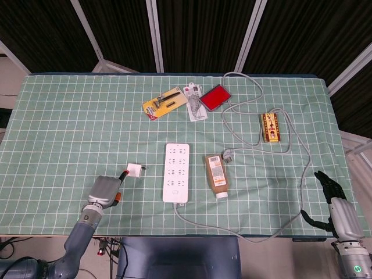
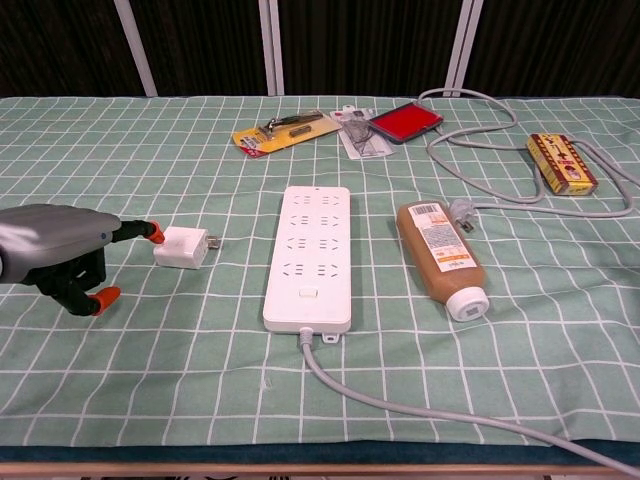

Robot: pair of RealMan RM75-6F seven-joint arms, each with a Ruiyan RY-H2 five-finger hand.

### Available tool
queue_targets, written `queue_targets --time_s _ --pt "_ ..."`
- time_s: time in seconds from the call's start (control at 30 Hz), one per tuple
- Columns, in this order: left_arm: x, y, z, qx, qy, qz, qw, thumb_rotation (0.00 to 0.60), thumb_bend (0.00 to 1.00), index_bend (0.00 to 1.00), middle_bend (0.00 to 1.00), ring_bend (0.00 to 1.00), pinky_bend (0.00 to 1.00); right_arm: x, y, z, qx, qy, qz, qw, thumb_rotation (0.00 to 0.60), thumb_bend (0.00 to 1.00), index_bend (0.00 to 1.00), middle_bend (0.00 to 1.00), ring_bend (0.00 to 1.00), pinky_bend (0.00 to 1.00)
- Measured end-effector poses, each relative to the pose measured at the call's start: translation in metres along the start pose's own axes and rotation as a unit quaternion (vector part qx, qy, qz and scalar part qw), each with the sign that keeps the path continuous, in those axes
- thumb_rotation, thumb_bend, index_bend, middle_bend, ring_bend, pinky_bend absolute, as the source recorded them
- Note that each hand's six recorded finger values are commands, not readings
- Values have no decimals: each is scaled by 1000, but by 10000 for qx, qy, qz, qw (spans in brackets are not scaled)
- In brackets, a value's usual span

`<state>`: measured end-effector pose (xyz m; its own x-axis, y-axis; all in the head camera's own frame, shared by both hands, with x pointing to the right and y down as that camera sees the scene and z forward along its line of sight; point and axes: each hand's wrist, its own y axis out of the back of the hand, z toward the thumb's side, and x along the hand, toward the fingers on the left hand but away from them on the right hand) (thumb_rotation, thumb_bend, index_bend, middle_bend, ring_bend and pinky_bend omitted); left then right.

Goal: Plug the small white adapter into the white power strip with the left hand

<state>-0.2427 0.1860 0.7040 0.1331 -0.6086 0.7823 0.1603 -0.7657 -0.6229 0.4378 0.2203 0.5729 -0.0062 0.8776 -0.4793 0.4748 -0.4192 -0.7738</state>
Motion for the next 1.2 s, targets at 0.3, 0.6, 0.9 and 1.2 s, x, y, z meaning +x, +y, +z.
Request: queue_targets --time_s 0.3,0.6,0.9,1.2 --pt "2 -7 5 54 -42 -86 9999 600 478 122 914 832 871 0 0 0 2 -6 12 10000 600 338 0 0 0 0" --pt "-14 -14 7 -15 -158 -135 9998 600 478 124 915 832 871 0 0 1 17 14 3 10000 600 338 0 0 0 0" --pt "-30 -19 0 -128 -150 -106 9997 600 478 128 899 822 871 1 0 1 8 9 -10 10000 600 338 0 0 0 0" --pt "-39 -1 -14 -321 -91 202 9992 600 478 130 905 822 871 1 0 1 14 16 -4 10000 600 338 0 0 0 0"
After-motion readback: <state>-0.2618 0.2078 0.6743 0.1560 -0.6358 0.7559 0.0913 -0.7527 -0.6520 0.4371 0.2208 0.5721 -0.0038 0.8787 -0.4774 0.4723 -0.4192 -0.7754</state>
